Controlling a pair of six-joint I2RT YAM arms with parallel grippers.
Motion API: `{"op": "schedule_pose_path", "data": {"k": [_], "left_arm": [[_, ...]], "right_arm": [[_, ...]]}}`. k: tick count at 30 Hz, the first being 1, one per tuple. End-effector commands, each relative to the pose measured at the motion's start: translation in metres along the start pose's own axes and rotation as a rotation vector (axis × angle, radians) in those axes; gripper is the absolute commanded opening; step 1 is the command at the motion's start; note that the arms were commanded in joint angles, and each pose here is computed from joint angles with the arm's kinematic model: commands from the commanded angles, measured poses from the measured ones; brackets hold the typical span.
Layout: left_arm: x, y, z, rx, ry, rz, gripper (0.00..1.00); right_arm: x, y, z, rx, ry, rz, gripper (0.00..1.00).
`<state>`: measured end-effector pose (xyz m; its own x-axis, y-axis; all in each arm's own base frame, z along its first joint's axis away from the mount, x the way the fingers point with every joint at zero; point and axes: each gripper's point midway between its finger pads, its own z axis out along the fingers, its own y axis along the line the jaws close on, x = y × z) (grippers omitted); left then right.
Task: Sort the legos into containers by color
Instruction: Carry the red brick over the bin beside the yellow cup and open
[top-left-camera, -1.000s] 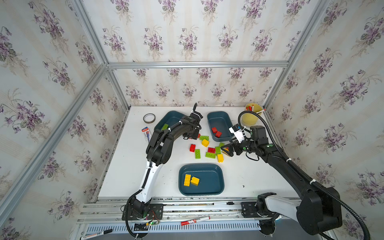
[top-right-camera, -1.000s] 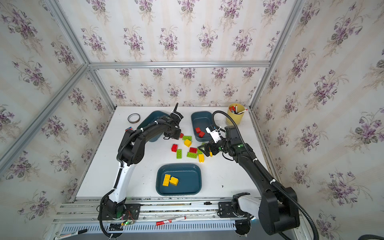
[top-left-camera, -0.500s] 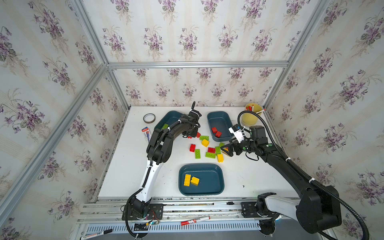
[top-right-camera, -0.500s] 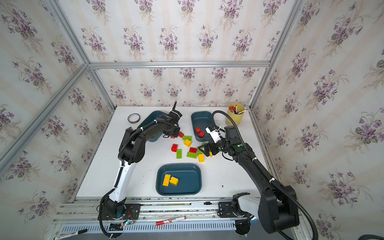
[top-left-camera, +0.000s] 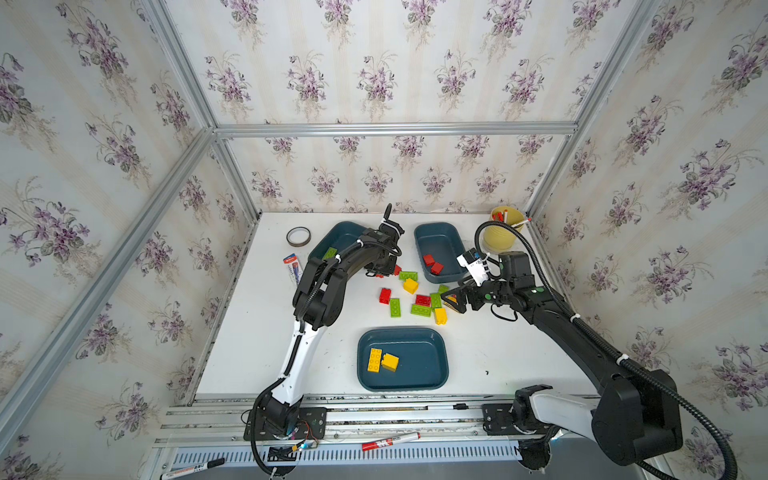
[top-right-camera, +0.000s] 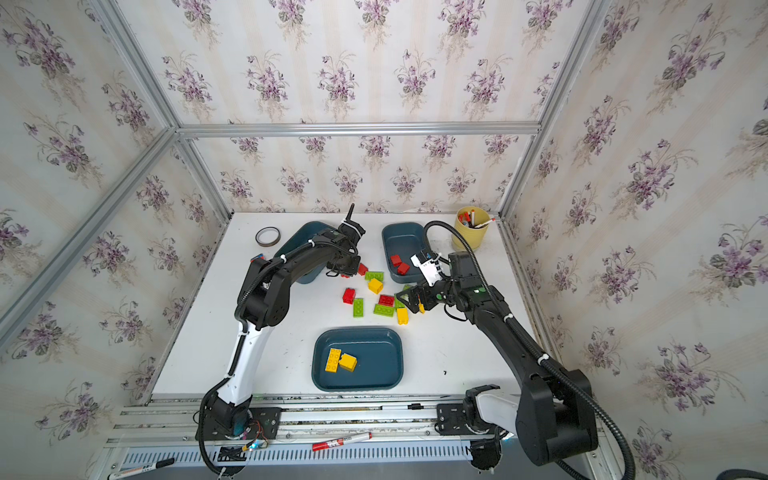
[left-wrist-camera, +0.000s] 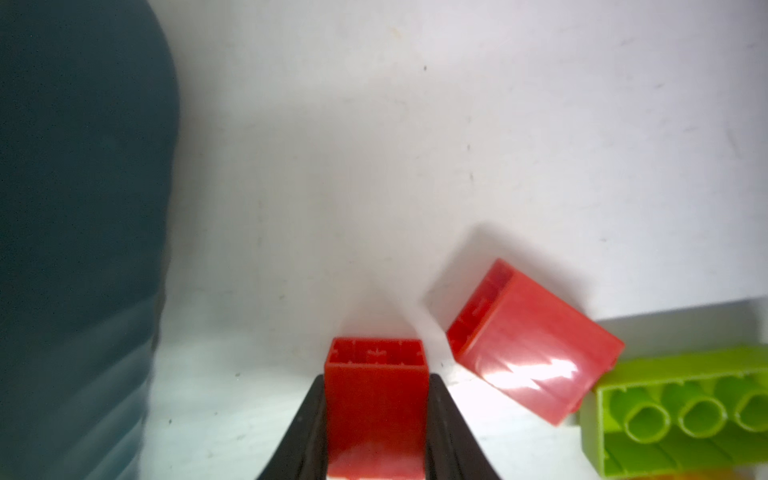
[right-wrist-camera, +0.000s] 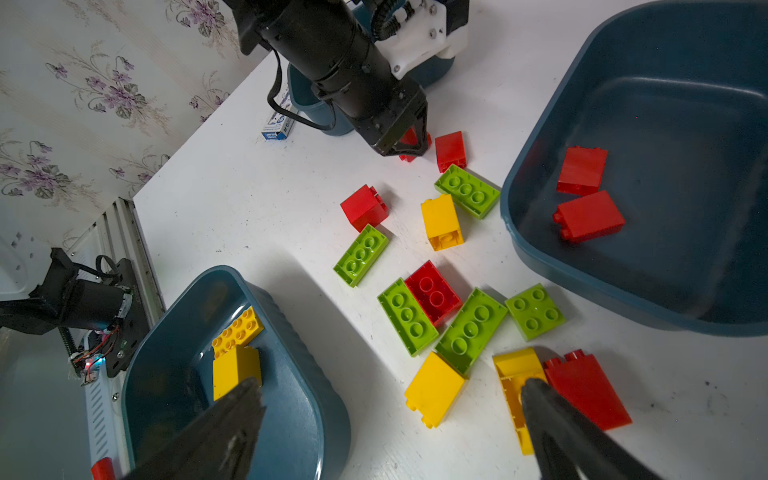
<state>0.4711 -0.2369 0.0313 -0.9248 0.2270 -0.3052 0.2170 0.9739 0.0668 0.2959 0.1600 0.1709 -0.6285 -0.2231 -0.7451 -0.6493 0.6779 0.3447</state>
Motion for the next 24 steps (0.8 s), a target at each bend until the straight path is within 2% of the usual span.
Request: {"op": "schedule_pose_path", "data": {"k": [1, 4, 6, 9, 13, 20, 24], "left_arm": [[-0.006, 0.002, -0.028, 0.019, -0.027, 0.019, 0.28], [-0.012, -0.002, -0.058, 0.068, -0.06, 0.014, 0.29], [-0.013, -0.013, -0.077, 0.146, -0.073, -0.004, 0.29], [-0.017, -0.038, -0.1, 0.289, -0.08, -0.032, 0.29], [-0.03, -0.079, -0.123, 0.415, -0.113, -0.018, 0.29], [-0.049, -0.141, -0.135, 0.562, -0.148, 0.002, 0.29], [-0.053, -0.161, -0.125, 0.604, -0.157, -0.01, 0.28]], "right_arm": [[-0.007, 0.003, -0.002, -0.011, -0.026, -0.025, 1.0], [-0.008, 0.001, -0.002, 0.003, -0.031, -0.025, 1.0], [-0.01, -0.001, -0.002, 0.012, -0.035, -0.029, 1.0], [-0.015, -0.005, -0.003, 0.034, -0.05, -0.033, 1.0], [-0.019, -0.013, -0.004, 0.068, -0.069, -0.022, 1.0], [-0.022, -0.032, -0.009, 0.155, -0.067, 0.006, 1.0], [-0.022, -0.045, -0.015, 0.194, -0.075, 0.044, 1.0]]}}
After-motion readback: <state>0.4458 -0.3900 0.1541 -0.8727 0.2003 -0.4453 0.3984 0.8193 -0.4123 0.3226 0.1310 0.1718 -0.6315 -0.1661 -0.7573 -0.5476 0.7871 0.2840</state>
